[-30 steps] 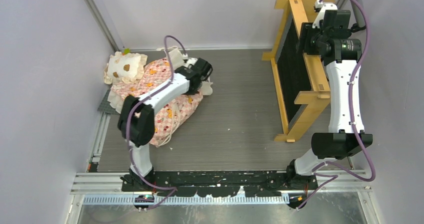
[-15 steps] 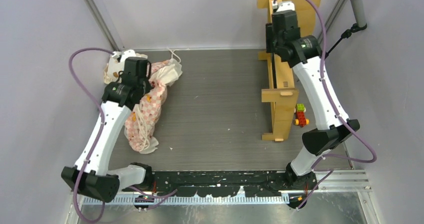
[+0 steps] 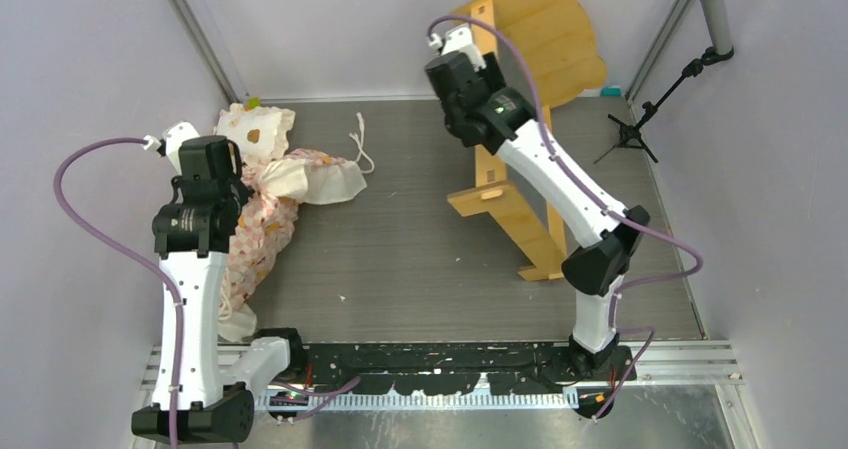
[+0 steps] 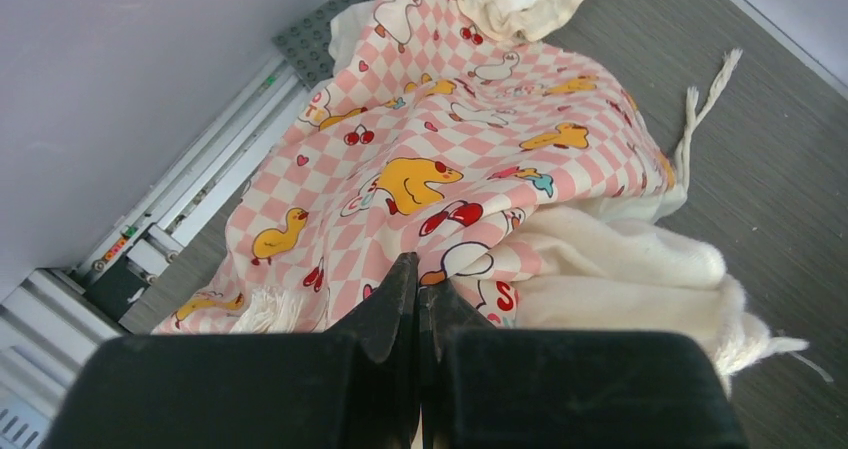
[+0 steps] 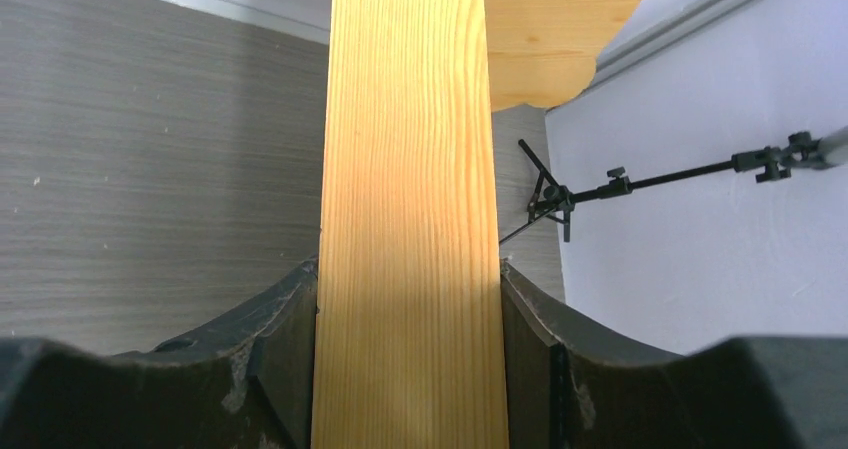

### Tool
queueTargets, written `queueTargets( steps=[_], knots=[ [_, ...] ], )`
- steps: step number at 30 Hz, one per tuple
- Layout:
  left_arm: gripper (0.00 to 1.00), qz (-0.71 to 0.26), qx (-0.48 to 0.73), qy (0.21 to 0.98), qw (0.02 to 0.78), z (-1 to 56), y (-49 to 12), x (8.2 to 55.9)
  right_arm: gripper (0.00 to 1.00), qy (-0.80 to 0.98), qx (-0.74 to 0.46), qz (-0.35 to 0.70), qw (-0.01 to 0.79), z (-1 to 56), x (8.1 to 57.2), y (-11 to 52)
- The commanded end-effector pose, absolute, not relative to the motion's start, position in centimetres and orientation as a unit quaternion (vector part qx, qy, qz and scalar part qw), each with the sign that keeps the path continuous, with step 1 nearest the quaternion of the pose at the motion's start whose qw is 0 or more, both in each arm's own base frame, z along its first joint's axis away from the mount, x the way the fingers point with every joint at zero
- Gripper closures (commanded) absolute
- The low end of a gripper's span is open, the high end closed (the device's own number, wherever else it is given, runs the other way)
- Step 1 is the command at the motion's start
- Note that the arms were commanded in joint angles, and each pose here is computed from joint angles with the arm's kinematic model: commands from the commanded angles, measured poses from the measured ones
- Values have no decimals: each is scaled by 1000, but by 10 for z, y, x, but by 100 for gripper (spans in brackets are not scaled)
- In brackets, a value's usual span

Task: Set up the pet bed
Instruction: Pick up the mattress at the center of the board.

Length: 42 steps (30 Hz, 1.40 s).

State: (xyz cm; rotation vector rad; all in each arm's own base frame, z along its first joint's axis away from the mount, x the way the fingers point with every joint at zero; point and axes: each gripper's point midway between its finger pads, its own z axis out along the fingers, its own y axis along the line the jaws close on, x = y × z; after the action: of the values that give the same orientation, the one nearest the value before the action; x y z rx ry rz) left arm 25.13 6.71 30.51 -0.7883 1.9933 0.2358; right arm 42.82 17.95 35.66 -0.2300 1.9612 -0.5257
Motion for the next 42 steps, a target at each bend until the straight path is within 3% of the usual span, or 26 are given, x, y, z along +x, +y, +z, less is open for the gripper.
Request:
queueTargets(
  steps=[1,8,23,35,42],
  knots=[
    [100,119,-325,783,516,344,80,237,99,841,-197,-278,420,278,420,208],
    [100,119,-328,778,523,345,81,228,99,811,-224,-367,397,258,421,225],
    [100,137,-344,760,533,344,89,204,99,759,-274,-455,377,179,421,273],
    [100,193,-398,705,554,358,113,157,99,742,-307,-476,358,112,423,300],
    [100,198,-396,705,554,355,114,156,98,745,-322,-470,348,85,419,309]
  ],
)
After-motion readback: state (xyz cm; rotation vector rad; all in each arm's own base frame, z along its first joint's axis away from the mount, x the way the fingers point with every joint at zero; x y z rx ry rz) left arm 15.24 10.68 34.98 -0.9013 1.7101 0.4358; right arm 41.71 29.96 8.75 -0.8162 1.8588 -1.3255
